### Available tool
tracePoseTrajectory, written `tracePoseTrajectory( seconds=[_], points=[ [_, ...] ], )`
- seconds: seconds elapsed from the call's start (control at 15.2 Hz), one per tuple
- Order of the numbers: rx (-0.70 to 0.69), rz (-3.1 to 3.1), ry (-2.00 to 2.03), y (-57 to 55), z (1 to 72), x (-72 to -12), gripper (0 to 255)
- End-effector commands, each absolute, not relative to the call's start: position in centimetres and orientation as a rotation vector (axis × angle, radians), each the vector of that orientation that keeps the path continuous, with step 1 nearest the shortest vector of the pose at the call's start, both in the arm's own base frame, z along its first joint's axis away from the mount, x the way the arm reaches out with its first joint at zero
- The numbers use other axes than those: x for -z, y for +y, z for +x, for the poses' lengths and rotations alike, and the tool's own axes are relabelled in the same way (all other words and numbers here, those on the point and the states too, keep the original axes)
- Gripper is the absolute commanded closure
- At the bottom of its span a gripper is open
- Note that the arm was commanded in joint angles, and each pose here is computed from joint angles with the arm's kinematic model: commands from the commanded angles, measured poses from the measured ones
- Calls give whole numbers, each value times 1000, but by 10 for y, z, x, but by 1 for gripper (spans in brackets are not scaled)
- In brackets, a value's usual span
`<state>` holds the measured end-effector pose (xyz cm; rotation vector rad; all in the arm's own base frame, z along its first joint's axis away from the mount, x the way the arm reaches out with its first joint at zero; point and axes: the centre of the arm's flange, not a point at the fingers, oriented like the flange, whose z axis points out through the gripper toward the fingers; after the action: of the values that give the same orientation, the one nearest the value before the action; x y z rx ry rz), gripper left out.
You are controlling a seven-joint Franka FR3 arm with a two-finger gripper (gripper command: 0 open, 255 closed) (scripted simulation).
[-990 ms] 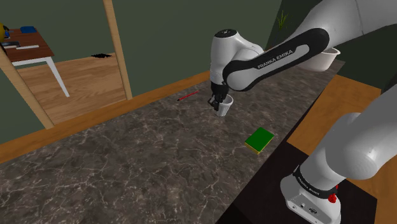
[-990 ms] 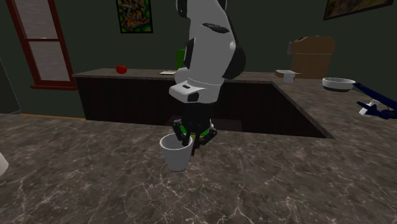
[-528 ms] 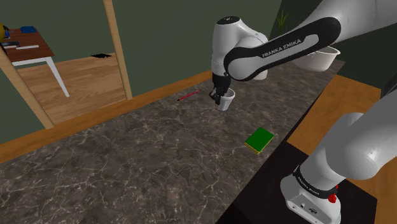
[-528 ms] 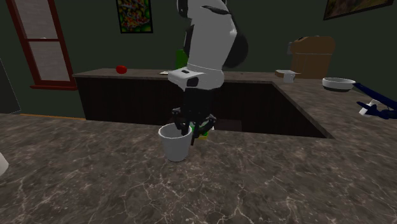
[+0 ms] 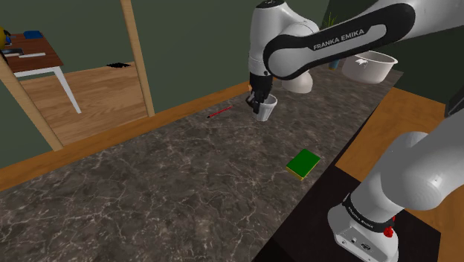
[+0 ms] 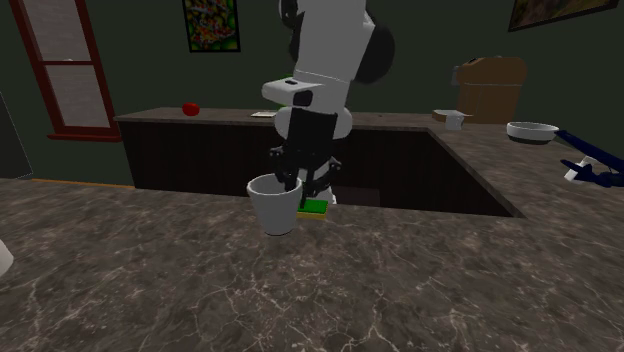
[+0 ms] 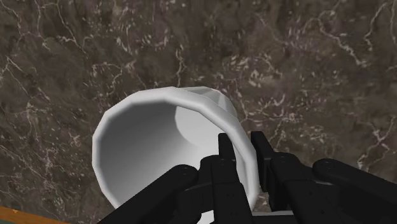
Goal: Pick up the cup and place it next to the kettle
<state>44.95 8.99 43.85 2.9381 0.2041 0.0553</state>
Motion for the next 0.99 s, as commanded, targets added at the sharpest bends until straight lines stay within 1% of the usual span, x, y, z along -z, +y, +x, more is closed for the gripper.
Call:
tracePoseTrajectory(
  seconds=[0.0,0.92],
  points=[
    [-55,2938,204,90,449,-449,255],
    [-55,2938,204,90,449,-523,255]
  ],
)
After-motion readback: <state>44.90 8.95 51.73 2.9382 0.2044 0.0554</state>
